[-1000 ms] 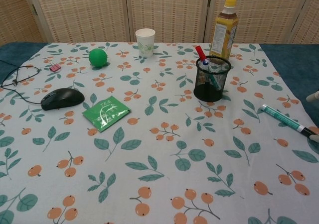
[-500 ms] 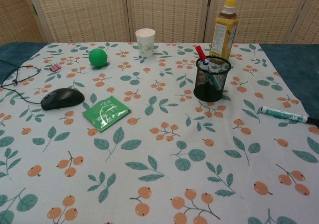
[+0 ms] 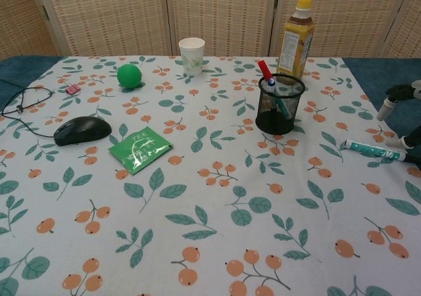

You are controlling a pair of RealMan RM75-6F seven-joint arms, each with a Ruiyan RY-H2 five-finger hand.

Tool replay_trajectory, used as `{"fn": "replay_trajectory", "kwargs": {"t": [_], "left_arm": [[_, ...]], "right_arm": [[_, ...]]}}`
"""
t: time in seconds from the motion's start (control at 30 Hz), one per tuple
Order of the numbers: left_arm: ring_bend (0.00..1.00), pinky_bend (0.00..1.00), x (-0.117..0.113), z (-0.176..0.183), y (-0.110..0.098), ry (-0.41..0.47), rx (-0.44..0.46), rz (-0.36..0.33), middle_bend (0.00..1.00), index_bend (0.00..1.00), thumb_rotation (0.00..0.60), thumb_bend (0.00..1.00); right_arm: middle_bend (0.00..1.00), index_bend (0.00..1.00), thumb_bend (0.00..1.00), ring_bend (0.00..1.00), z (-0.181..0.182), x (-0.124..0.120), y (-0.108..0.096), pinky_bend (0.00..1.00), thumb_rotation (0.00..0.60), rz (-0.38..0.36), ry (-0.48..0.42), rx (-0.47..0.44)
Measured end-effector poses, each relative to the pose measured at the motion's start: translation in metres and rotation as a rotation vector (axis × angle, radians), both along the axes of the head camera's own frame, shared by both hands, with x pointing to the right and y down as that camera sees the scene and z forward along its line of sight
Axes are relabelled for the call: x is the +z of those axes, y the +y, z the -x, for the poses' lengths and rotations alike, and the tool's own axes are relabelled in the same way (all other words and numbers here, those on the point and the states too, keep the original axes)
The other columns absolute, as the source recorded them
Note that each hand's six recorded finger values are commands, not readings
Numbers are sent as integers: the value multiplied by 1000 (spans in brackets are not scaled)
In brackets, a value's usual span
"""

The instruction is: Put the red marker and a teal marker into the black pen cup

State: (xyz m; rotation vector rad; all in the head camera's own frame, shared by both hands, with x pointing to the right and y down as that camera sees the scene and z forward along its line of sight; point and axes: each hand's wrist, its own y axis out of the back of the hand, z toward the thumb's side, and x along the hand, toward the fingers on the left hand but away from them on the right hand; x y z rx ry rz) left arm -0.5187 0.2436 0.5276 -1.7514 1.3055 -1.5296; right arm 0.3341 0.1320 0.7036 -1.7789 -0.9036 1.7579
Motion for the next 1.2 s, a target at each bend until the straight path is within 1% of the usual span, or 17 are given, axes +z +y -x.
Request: {"fn": "replay_trajectory", "kwargs": {"t": [0.1, 0.2, 0.47, 0.63, 0.9, 1.1, 1.2], "left_arm": [[41, 218, -3, 0, 1, 8, 3, -8, 80, 0, 600, 270], [41, 218, -5, 0, 1, 14, 4, -13, 80, 0, 600, 270], [41, 218, -9, 2, 1, 37, 2, -27, 80, 0, 600, 270], [41, 218, -11, 4, 2, 38, -1, -33, 80, 0, 600, 270], [41, 218, -9, 2, 2, 44, 6, -23, 80, 0, 600, 270], [41, 218, -9, 4, 1, 45, -1, -23, 80, 0, 600, 270], [41, 218, -9, 4, 1, 48, 1, -26, 80, 0, 600, 270]], "right_arm": [[53, 397, 250, 0, 11, 1, -2, 0, 600, 7, 28, -46], [60, 420, 252, 0, 23, 4, -5, 0, 600, 10, 52, -73], [69, 469, 261, 0, 38, 23, -8, 0, 600, 37, 85, -77], [70, 471, 263, 0, 38, 30, -9, 0, 600, 45, 103, -76], [77, 481, 262, 0, 37, 38, -10, 0, 600, 56, 108, -64], [95, 519, 266, 0, 38, 46, -12, 0, 600, 71, 105, -58], [113, 555, 269, 0, 39, 50, -12, 0, 600, 77, 109, -55]]}}
